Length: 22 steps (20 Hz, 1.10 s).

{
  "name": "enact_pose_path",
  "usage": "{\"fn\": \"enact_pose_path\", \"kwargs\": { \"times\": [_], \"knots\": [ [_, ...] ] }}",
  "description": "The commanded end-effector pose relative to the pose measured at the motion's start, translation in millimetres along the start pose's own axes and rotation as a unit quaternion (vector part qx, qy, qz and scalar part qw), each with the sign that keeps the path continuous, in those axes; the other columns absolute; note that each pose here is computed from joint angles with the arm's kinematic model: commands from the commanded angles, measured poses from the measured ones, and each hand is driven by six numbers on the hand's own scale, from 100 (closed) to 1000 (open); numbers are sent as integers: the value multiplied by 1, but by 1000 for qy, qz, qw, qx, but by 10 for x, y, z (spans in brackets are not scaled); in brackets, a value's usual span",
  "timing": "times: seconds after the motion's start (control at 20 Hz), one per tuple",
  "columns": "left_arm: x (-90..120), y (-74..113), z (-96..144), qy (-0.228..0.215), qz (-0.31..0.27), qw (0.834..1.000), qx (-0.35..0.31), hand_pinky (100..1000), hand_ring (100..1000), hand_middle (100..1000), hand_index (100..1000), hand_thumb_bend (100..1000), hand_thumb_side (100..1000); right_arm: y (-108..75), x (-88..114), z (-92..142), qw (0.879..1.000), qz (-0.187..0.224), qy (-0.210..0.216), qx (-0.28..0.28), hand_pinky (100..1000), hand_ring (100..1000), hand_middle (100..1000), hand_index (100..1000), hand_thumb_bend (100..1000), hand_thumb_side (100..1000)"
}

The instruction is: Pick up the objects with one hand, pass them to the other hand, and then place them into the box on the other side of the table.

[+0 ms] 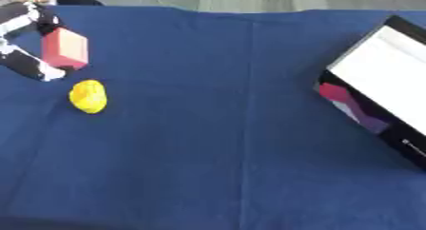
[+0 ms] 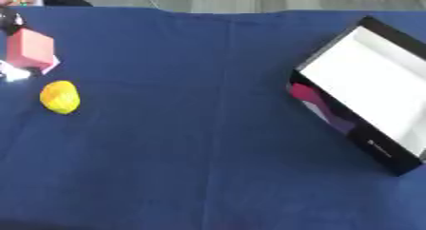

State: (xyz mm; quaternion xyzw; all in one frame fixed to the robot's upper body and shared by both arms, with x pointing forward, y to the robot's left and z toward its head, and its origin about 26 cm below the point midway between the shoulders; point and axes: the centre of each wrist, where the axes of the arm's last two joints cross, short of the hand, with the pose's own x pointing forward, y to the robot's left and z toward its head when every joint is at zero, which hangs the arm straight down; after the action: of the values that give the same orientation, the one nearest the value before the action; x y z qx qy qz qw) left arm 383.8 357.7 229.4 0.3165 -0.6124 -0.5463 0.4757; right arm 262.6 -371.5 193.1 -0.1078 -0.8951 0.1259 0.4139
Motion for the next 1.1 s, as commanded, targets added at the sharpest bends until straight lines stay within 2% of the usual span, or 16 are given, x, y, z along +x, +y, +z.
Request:
{"fn": "enact_pose_path", "kwargs": {
  "times": [0.05,0.2,0.6,0.8,0.95,1.0,1.1],
  "knots": [
    [144,57,-62,-22,7,999,26,717,626,540,536,100,144,-13,150,-165,999,8,-23,42,960,1000,1000,1000,100,524],
    [263,-44,-164,-39,27,998,38,713,622,537,536,100,157,25,223,-299,997,9,-35,74,961,1000,1000,1000,100,519],
    [536,-372,-374,-75,68,993,65,704,609,529,536,100,215,171,434,-632,985,52,-52,156,959,1000,1000,1000,100,475],
    [668,-473,-420,-96,81,988,91,703,603,526,536,100,213,293,529,-769,976,67,-56,200,955,1000,1000,1000,100,428],
    [722,-520,-437,-102,80,986,108,702,602,526,536,100,212,357,574,-830,970,79,-56,221,955,1000,1000,1000,100,425],
    [767,-535,-453,-109,81,984,116,699,596,521,536,100,201,398,602,-866,967,81,-60,232,951,1000,1000,1000,100,387],
    [835,-582,-481,-116,83,981,130,692,588,511,534,100,209,490,653,-929,961,86,-61,254,950,1000,1000,1000,100,378]
  ]
}}
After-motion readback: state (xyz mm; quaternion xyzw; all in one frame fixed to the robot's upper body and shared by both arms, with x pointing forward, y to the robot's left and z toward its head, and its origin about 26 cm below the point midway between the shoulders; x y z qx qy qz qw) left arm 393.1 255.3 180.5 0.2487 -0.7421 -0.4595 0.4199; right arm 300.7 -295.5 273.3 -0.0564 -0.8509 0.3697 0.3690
